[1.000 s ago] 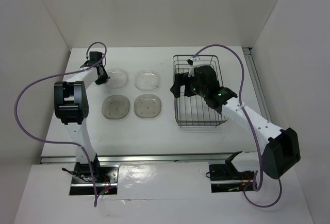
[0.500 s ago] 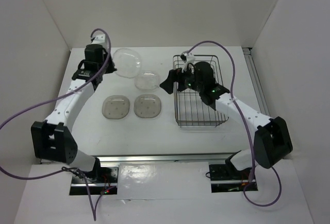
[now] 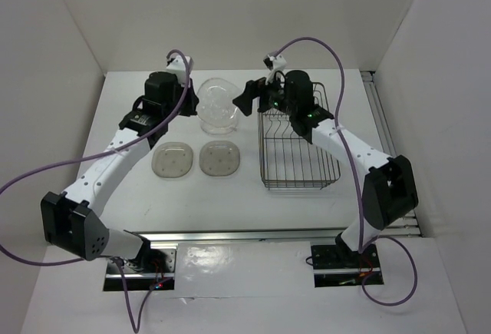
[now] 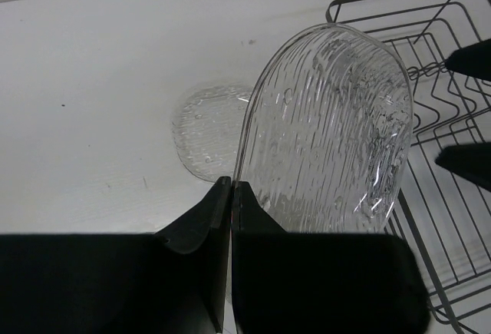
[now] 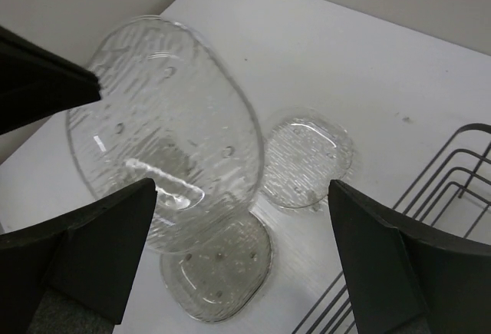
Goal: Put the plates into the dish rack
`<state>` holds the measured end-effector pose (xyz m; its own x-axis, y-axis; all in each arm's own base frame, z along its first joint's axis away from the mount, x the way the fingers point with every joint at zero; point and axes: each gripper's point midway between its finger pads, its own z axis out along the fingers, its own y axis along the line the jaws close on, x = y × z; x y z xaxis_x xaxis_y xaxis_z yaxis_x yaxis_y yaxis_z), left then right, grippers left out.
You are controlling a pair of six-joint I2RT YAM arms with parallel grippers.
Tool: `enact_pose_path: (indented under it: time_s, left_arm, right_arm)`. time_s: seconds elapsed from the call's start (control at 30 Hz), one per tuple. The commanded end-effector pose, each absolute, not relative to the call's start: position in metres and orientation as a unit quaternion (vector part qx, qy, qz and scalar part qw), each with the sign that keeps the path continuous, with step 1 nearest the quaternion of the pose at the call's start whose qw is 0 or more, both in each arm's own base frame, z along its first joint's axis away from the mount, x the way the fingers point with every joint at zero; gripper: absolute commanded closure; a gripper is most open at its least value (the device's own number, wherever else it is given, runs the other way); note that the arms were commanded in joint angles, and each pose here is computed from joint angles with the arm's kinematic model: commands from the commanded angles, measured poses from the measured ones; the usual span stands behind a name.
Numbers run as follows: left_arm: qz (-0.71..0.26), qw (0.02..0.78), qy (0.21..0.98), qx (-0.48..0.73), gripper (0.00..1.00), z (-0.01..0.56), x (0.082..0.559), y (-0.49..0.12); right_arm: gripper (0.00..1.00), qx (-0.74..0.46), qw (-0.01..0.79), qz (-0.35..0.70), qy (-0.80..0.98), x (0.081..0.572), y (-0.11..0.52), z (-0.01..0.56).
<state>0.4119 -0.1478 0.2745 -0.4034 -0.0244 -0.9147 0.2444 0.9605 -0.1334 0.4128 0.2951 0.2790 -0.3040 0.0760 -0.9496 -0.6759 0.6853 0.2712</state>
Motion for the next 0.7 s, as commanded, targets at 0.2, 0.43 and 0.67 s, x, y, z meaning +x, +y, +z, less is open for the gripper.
enact_pose_path:
  time_s: [0.2,0.43,0.67]
  left_arm:
    - [-0.215,0.581,0.778,0.107,1.0,0.323,0.39,-0.175]
    - [-0.242,0.572,0.774,0.123,1.0,0.32,0.389,-0.187]
    - [-0.233,0.567,0.782,0.117,1.0,0.312,0.395,-0.185]
  right_arm:
    - [0.06,-0.213,0.563,0.371,0.707,0.438,0.289,0.283]
    - [0.34,-0.26,0.534,0.45,0.667,0.416,0.305,0.292]
    - [0.93,-0.27,0.505,0.503,0.647,0.405,0.317,0.291]
